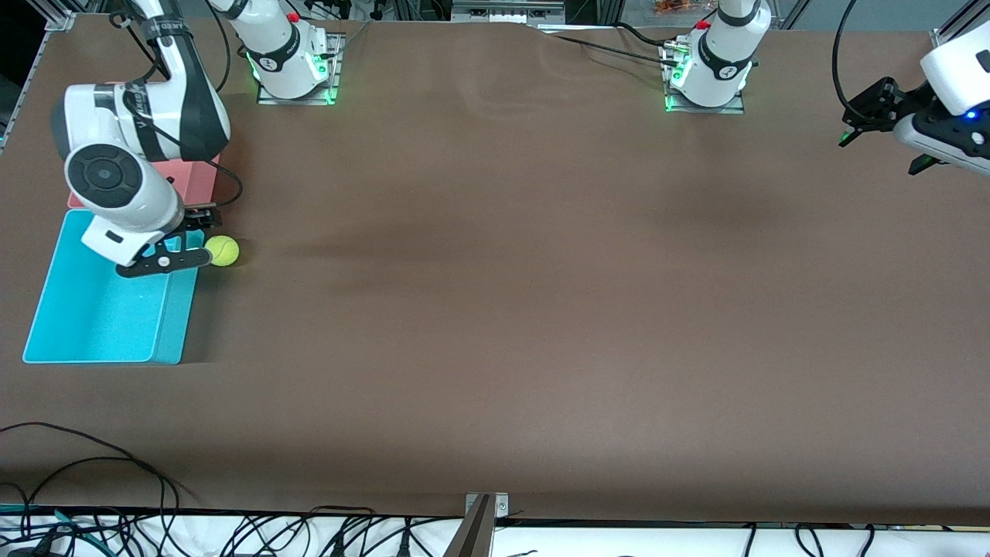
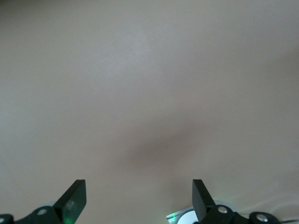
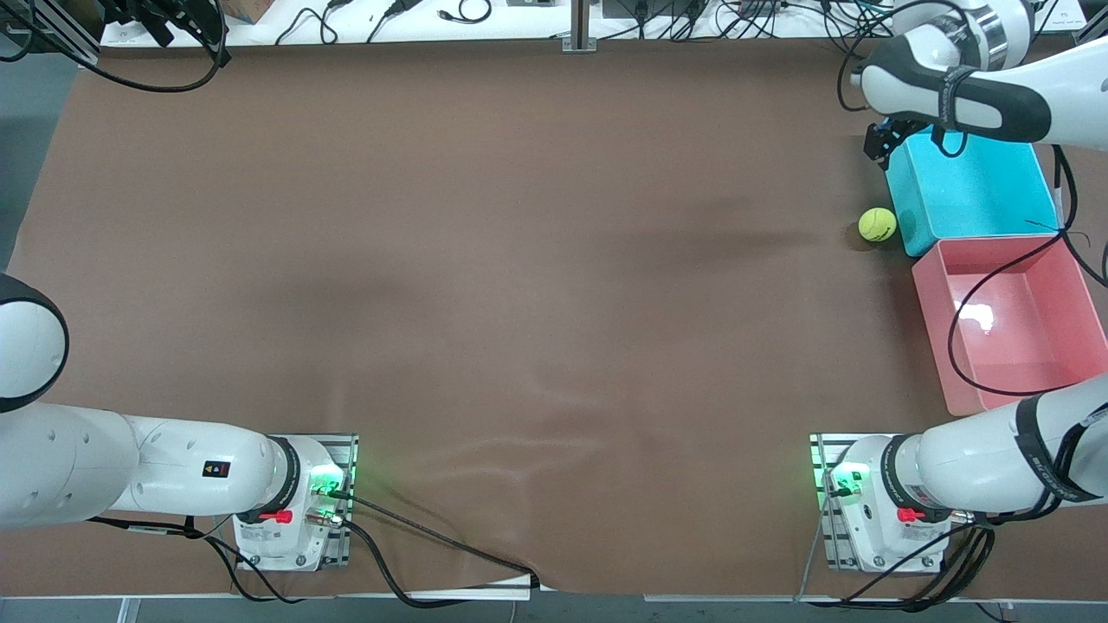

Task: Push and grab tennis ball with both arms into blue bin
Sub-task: 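Lower the right gripper over the tennis ball and grasp it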

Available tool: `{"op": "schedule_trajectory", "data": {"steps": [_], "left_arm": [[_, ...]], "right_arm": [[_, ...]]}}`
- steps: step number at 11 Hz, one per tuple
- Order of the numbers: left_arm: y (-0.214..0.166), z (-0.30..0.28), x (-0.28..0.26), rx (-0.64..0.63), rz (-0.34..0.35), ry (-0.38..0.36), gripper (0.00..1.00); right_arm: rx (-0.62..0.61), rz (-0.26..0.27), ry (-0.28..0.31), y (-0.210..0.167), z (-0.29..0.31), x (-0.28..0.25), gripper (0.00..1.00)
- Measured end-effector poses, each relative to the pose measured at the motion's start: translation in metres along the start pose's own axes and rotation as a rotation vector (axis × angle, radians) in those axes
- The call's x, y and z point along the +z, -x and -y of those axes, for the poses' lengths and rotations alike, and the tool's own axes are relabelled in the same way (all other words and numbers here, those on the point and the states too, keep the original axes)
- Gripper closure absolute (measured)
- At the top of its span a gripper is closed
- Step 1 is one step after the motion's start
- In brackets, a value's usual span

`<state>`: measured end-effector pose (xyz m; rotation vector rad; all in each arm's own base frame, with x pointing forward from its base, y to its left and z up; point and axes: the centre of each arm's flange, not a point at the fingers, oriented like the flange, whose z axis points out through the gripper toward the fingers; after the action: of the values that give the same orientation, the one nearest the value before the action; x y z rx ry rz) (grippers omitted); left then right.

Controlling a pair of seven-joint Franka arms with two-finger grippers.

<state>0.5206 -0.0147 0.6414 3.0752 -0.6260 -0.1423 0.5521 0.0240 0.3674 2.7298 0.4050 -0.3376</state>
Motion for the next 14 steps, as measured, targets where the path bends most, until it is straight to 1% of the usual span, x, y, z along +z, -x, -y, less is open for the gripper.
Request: {"op": "schedule_trajectory", "data": {"steps": [1,3,4,7,9,10,11,12,14], "left_arm": [[0.001,-0.001,-0.003,-0.033,0.000,0.000,0.00],[0.001,-0.007,-0.016,-0.078,-0.013,-0.006,0.00],[0.001,-0.009,-0.018,-0.122,-0.017,-0.007,0.00],[-0.003,-0.021,-0.019,-0.250,-0.017,-0.010,0.00],[-0.007,-0.025,-0.015,-0.271,-0.011,-0.009,0.00],[-0.011,-0.024,-0.011,-0.275,-0.001,-0.007,0.00],[-0.015,-0.022,-0.004,-0.276,0.012,-0.005,0.00],[-0.020,-0.021,0.002,-0.276,0.021,-0.003,0.00],[-0.024,-0.021,0.001,-0.274,0.019,-0.003,0.00]], "right_arm": [[-0.013,0.005,-0.003,-0.001,0.006,0.012,0.00],[-0.040,-0.003,-0.014,-0.010,0.020,0.040,0.00],[-0.043,0.005,-0.020,-0.013,0.026,0.055,0.00],[-0.020,0.022,-0.030,-0.018,0.043,0.082,0.00],[-0.027,0.032,-0.032,-0.020,0.048,0.092,0.00],[-0.037,0.026,-0.026,-0.021,0.051,0.099,0.00],[-0.049,0.014,-0.006,-0.022,0.053,0.109,0.00],[-0.043,0.014,0.011,-0.020,0.055,0.120,0.00],[-0.053,0.015,0.052,-0.017,0.057,0.134,0.00]]}}
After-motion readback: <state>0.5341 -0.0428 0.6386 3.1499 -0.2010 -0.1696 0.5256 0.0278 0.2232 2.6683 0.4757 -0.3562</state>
